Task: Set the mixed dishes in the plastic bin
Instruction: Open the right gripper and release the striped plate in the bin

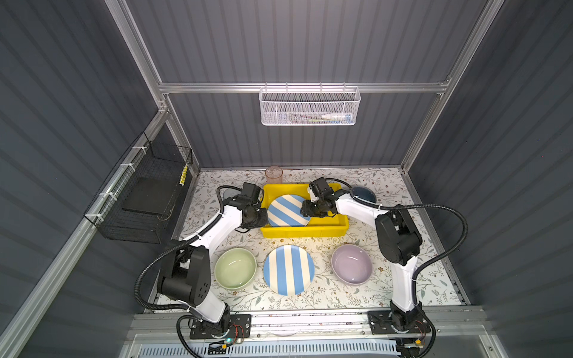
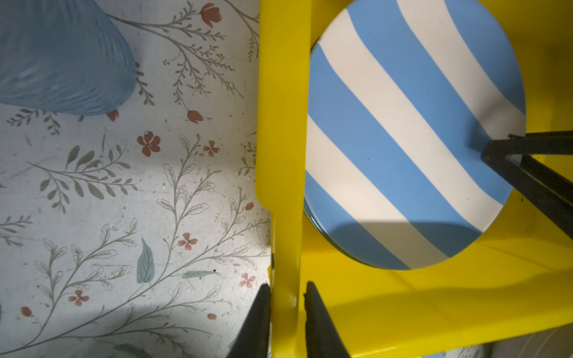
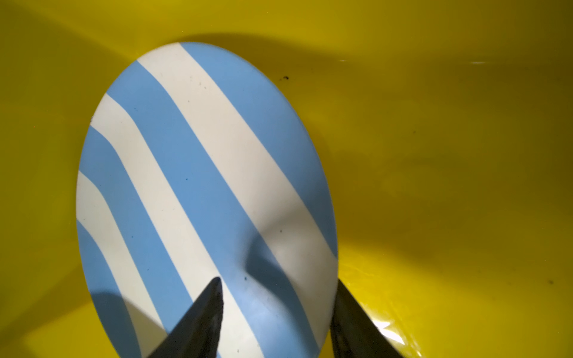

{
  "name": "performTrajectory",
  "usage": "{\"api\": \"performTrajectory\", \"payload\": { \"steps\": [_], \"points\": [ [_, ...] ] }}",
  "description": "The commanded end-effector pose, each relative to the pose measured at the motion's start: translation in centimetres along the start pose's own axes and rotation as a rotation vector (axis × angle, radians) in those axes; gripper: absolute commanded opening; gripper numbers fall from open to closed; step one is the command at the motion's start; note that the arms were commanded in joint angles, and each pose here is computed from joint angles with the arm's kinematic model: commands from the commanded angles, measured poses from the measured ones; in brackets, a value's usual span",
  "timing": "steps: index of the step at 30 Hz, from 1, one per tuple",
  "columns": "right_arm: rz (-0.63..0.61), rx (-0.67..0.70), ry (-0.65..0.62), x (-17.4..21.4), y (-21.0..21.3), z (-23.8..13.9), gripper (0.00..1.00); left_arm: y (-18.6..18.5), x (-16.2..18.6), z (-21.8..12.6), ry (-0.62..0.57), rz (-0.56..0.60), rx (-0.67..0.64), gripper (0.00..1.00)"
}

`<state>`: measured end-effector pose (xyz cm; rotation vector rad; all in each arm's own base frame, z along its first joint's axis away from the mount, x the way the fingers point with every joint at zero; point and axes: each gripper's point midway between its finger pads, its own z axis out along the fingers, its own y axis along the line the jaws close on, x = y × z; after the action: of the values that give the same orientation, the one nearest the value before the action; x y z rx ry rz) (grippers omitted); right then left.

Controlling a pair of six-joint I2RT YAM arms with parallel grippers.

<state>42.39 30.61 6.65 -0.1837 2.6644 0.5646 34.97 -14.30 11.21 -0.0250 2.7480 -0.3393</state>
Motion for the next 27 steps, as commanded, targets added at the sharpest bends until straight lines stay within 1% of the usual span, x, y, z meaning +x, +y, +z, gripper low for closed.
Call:
{"api": "performTrajectory", "payload": {
  "steps": [1,5,12,16,19,24,26,27],
  "points": [
    [-0.039,0.015,0.031,0.5,0.6,0.1,0.56,-0.4,-0.2,-0.1,0.001,0.014,0.028,0.22],
    [-0.055,0.037,0.035,0.4,0.6,-0.1,0.59,-0.5,-0.3,-0.1,0.000,0.015,0.030,0.22],
    [-0.057,0.005,0.046,0.6,1.2,-0.1,0.60,-0.6,-0.3,-0.2,-0.001,0.012,0.034,0.22],
    [-0.047,0.018,0.015,0.0,1.0,-1.4,0.61,-0.4,-0.5,-0.7,-0.011,0.012,0.024,0.22],
    [-0.045,0.005,-0.007,-0.4,1.0,-2.9,0.63,-0.2,-0.5,-1.3,-0.019,0.016,0.012,0.32],
    [-0.063,-0.014,-0.063,-1.2,1.3,-6.3,0.64,0.1,-0.5,-2.7,-0.044,0.014,-0.006,0.39],
    [-0.075,-0.030,-0.083,-1.4,1.7,-7.9,0.65,0.1,-0.2,-3.4,-0.041,0.019,-0.004,0.46],
    [-0.082,-0.037,-0.094,-1.5,1.9,-8.6,0.65,0.1,-0.1,-3.8,-0.041,0.023,-0.004,0.48]
  ]
}}
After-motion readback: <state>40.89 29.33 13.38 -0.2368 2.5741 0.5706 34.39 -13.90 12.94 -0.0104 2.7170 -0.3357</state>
